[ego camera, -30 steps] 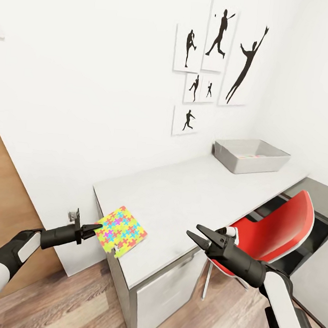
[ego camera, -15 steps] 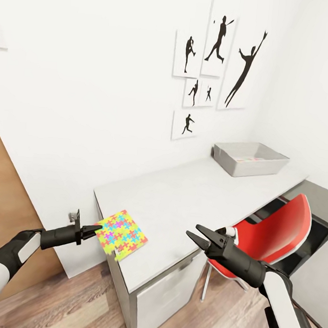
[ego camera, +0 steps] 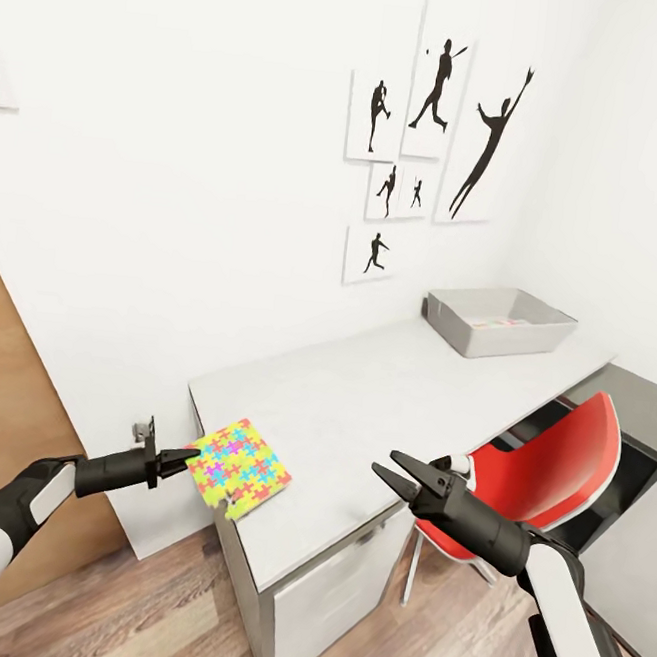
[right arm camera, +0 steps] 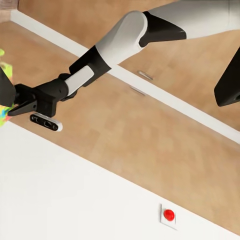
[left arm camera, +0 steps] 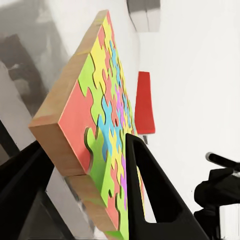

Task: Put all the toys in the child's room - the three board games (two on the bed and one on the table), the two jigsaw puzzles on the table, and the tennis ball on the table - inside the toy box on the table in the child's room.

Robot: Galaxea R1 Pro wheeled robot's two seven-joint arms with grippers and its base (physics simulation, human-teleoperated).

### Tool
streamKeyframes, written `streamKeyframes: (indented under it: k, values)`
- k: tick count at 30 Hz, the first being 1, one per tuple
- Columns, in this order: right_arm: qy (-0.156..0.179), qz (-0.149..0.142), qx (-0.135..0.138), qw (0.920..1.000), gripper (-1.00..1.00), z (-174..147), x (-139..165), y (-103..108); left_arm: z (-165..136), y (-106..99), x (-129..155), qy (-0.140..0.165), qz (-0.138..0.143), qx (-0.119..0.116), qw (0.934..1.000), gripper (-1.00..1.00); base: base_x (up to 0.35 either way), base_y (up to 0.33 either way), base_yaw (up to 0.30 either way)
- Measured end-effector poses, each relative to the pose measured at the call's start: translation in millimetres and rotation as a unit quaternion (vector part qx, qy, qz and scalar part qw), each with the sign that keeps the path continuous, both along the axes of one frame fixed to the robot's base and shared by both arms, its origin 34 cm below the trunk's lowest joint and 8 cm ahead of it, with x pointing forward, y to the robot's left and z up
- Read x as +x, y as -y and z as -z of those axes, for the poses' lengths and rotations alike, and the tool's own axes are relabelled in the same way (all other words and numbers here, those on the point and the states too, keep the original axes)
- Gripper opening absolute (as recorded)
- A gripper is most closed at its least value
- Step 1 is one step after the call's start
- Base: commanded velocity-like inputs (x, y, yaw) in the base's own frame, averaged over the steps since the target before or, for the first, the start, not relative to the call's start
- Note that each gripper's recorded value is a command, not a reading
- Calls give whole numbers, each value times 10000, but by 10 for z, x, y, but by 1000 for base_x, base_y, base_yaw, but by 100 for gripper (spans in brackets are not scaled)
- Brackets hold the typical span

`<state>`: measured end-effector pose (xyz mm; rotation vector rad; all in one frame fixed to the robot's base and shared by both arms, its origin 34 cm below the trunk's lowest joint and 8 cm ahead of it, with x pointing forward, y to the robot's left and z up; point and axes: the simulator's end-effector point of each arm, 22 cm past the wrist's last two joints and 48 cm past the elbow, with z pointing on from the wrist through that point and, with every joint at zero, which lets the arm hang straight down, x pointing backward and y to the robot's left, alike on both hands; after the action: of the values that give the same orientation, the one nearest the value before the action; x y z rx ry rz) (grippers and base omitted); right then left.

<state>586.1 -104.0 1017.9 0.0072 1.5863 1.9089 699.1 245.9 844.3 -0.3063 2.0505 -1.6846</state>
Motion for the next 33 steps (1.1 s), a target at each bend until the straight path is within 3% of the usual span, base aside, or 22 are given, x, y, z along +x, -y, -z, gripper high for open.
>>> streamKeyframes:
  k: [6,9,14,16,20,22,24,29,33]
  values:
    - [38,20,10,10000,100,-105,7,-28,-189,-159,-17,-90,-19,-107,9999,-100,0,0,0]
    - [104,66,11,9999,100,-163,19,-48,-518,-274,-47,218,74,-412,9989,-100,0,0,0]
    - [87,-73,-83,9999,100,-192,-28,-195,-951,-357,-123,613,345,-633,9955,-100,0,0,0]
    - [17,-106,-250,9996,100,-142,-31,-280,-1065,-387,-169,680,455,-669,9944,-100,0,0,0]
    - [-337,-110,-925,9951,100,144,-14,-507,-1161,-410,-235,680,607,-638,9938,-100,0,0,0]
    - [-609,-134,-1410,9880,100,361,-26,-730,-1180,-417,-248,660,635,-591,9940,-100,0,0,0]
    - [-778,-161,-1653,9830,100,452,-49,-911,-1210,-419,-251,657,643,-579,9941,-100,0,0,0]
    - [-1004,-158,-2016,9742,100,533,-73,-1146,-1303,-419,-256,686,670,-549,9939,-100,0,0,0]
    - [-1071,-98,-2213,9693,100,562,-55,-1116,-1425,-397,-259,789,741,-507,9928,-100,-38,2,0]
